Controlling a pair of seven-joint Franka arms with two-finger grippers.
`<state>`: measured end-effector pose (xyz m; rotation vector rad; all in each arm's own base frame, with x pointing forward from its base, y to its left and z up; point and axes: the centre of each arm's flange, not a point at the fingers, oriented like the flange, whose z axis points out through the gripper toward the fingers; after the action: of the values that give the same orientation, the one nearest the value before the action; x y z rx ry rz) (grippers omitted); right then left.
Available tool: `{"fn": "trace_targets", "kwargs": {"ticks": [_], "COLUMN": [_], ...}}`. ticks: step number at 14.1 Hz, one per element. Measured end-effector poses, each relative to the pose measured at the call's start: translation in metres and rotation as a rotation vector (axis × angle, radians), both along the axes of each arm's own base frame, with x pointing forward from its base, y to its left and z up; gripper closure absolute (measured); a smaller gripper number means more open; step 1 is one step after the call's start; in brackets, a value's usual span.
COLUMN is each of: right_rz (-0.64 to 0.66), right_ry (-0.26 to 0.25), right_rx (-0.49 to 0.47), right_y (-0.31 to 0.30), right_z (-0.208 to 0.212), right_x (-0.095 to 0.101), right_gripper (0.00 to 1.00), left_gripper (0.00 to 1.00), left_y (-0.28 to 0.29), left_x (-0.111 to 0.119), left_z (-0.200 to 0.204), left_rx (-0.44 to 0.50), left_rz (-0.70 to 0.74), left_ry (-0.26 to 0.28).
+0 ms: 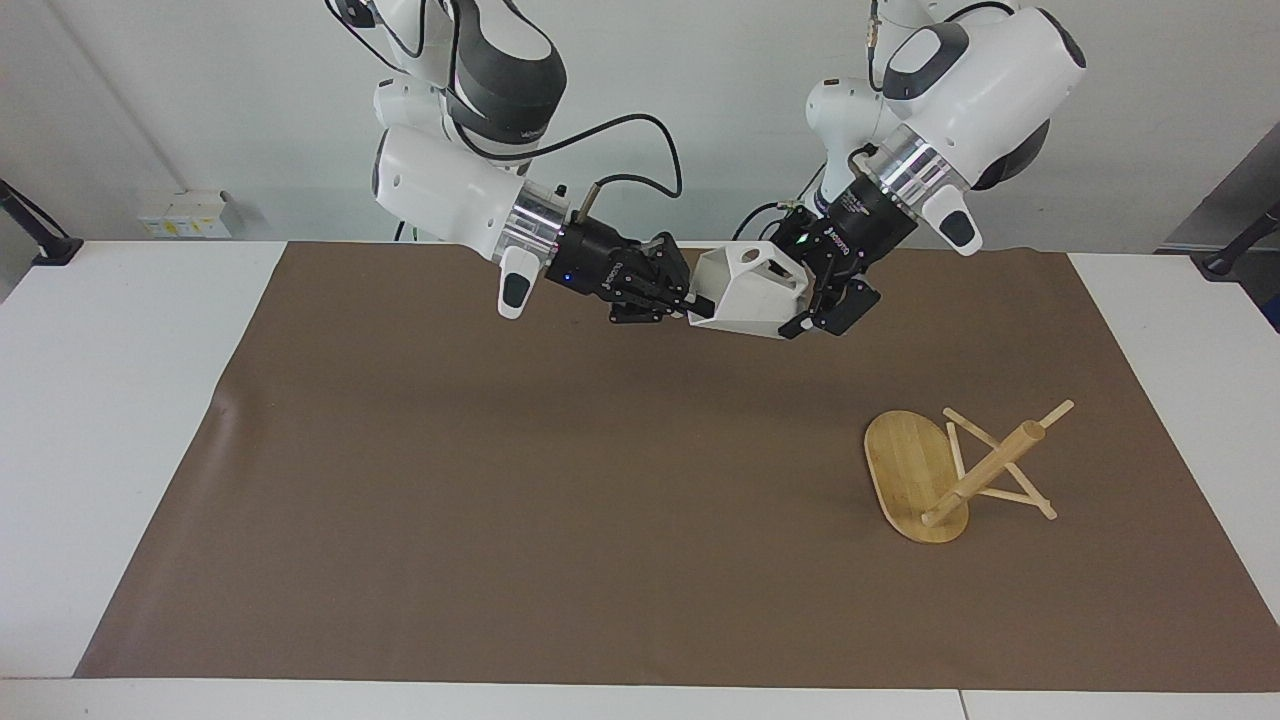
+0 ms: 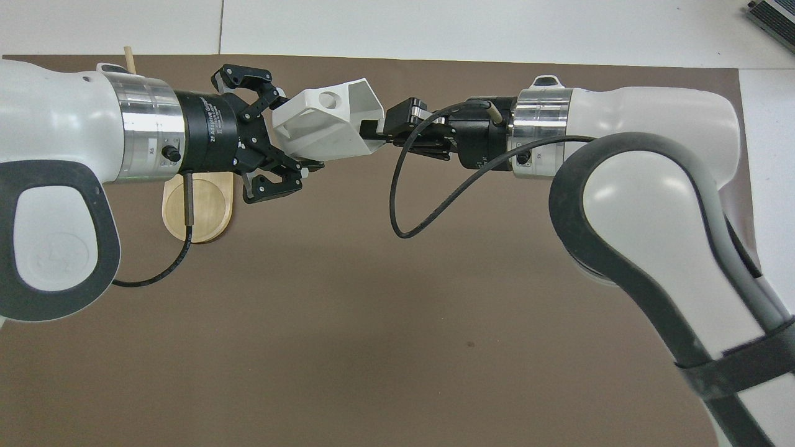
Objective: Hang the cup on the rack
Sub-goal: 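Close the left gripper on the cup held by the right gripper, then pull the cup with the left gripper while the right gripper withdraws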
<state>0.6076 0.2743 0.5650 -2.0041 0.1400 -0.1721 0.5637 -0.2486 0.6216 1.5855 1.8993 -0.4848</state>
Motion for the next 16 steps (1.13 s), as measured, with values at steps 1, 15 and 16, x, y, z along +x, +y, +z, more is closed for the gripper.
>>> {"fn": "trace_targets", "kwargs": {"ticks": [1, 15, 16], "right_rz": [0.0, -0.009, -0.009], "right_ry": [0.0, 0.005, 0.005], "right_rx": [0.0, -0.001, -0.001], "right_y": [0.0, -0.0002, -0.0002], "right_z": [0.0, -0.0024, -0.0024], "right_x": [0.0, 0.0007, 0.0007], "right_gripper": [0.96, 0.31, 0.19], "left_gripper": [0.26, 0.26, 0.26], "left_y": [0.0, 0.0, 0.0029], "left_x": [0.0, -0.008, -0.0072], "left_z": [0.0, 0.0018, 0.0017], "left_rx": [0.0, 0.019, 0.02], "left_rz": [-0.001, -0.07, -0.068], "left_ry": [-0.001, 0.005, 0.009]}}
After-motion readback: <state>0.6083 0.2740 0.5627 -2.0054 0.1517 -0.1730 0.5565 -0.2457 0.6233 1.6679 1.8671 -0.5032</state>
